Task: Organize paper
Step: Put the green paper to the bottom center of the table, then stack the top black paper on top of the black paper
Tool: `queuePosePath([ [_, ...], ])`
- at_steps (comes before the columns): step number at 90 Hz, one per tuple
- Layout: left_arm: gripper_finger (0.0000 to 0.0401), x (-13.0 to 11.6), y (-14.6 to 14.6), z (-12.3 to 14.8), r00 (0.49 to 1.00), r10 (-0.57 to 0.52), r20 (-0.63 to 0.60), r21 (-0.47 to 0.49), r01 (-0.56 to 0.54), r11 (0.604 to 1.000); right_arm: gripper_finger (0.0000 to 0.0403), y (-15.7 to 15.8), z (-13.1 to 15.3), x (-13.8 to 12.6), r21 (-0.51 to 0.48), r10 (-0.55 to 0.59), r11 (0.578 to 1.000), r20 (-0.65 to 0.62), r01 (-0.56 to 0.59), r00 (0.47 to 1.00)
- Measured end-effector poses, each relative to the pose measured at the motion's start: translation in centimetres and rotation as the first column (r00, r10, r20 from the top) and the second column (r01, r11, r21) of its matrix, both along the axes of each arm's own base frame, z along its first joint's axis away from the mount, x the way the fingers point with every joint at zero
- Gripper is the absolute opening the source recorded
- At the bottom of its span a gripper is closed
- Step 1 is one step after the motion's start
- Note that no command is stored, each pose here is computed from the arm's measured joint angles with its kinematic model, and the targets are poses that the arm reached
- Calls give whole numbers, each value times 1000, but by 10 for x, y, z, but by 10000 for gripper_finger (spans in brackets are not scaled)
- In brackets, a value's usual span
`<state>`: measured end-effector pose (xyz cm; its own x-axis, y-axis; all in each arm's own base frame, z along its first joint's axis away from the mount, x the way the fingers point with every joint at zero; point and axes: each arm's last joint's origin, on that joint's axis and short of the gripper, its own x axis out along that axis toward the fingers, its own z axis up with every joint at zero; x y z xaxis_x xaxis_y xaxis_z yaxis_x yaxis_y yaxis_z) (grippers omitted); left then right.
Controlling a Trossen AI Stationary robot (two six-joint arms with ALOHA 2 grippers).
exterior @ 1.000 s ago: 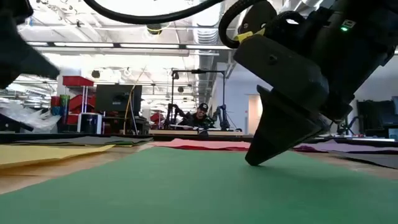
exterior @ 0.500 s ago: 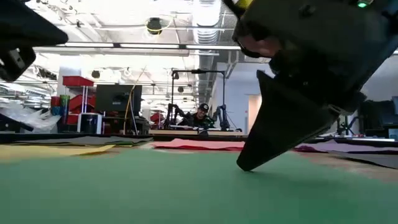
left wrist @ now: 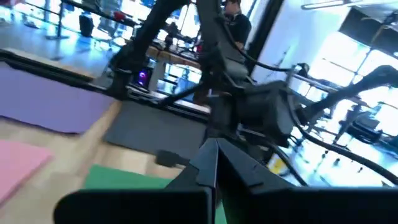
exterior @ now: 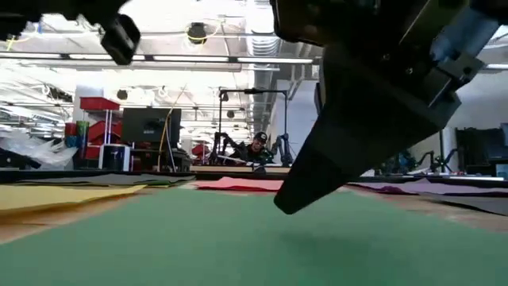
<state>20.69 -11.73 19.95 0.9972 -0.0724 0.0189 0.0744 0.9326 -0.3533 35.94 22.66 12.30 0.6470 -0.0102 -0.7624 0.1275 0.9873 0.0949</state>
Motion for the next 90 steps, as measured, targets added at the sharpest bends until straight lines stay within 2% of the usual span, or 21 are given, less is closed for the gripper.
queuePosePath([
  [11,0,0,8,-6,999,50,-9,44,-49,998,0,-11,-5,-7,12,-18,1000,-25,19,1000],
  [27,0,-10,20,-19,992,124,1,27,-124,992,0,-36,3,-21,23,-26,999,30,25,999],
  [35,0,-21,30,-28,986,162,32,-7,-162,987,0,-58,12,-29,44,-48,998,49,46,998],
  [45,0,-35,44,-38,979,195,63,-99,-188,977,0,-81,19,-34,61,-93,994,68,89,993],
  [60,0,-45,50,-49,984,178,29,-160,-171,972,0,-93,25,-29,61,-81,995,94,75,992],
  [74,0,-45,47,-50,994,107,28,-97,-103,990,0,-102,23,-22,61,-11,998,97,5,995],
  [90,0,-46,47,-51,994,112,1,-73,-112,991,0,-126,30,-8,39,29,999,181,-37,983],
])
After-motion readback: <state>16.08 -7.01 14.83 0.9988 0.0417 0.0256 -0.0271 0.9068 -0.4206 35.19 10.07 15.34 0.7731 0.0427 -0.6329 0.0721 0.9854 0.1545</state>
